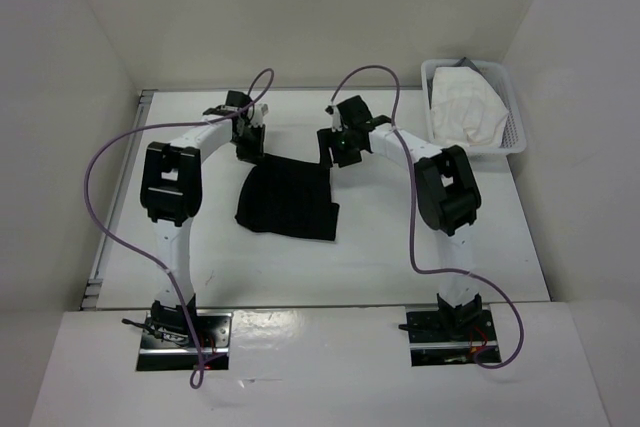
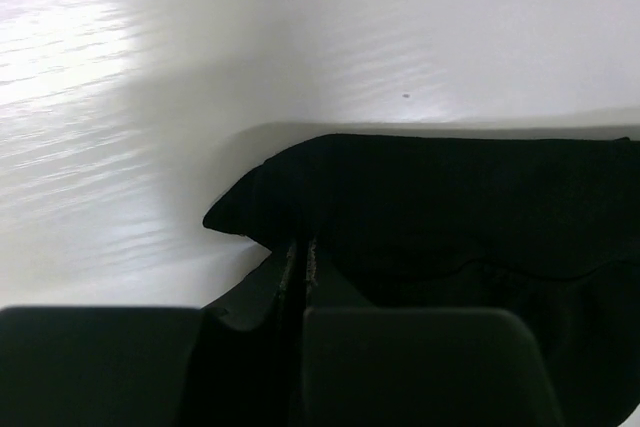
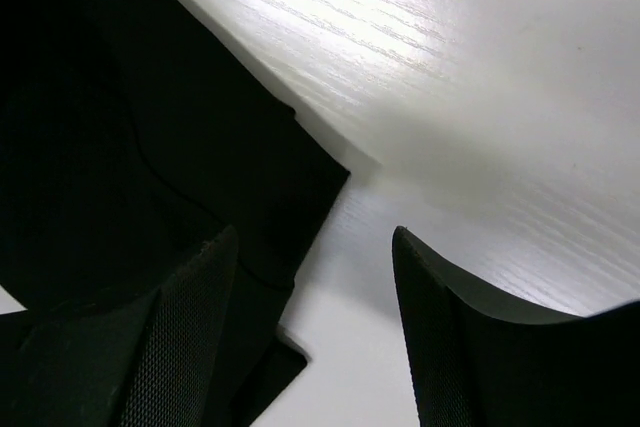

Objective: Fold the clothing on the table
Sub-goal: Flatten the skirt out

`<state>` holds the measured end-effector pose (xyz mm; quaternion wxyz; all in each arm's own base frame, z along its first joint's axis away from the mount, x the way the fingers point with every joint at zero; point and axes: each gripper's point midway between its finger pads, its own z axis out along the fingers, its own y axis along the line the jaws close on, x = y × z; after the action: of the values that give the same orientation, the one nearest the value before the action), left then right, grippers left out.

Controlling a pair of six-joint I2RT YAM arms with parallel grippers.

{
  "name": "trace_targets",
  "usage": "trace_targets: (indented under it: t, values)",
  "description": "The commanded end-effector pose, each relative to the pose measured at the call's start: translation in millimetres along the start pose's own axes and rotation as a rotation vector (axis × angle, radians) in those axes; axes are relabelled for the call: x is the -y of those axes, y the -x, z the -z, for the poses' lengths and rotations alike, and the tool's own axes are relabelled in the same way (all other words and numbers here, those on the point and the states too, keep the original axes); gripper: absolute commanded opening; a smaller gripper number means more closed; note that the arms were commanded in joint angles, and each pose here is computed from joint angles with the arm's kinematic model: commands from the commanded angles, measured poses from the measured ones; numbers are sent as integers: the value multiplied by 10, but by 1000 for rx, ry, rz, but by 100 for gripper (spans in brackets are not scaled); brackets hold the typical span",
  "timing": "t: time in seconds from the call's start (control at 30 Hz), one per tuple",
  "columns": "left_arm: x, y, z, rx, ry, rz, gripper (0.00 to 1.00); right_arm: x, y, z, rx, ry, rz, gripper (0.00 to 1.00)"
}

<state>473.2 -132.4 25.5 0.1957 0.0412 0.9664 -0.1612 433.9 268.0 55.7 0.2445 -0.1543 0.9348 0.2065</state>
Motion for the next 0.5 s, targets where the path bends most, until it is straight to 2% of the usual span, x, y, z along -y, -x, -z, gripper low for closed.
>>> trace_targets:
  t: [0.0, 0.3, 0.47]
  values:
    - [-120, -45, -60, -25, 13, 42, 0, -39, -14, -111, -19, 10, -8, 68]
    - [-97, -108, -62, -35, -6, 35, 0, -101, 108, -239, 0, 53, 0, 66]
    - [-102, -165, -43, -40, -5, 27, 0, -170, 180, -302, 10, 70, 11, 58]
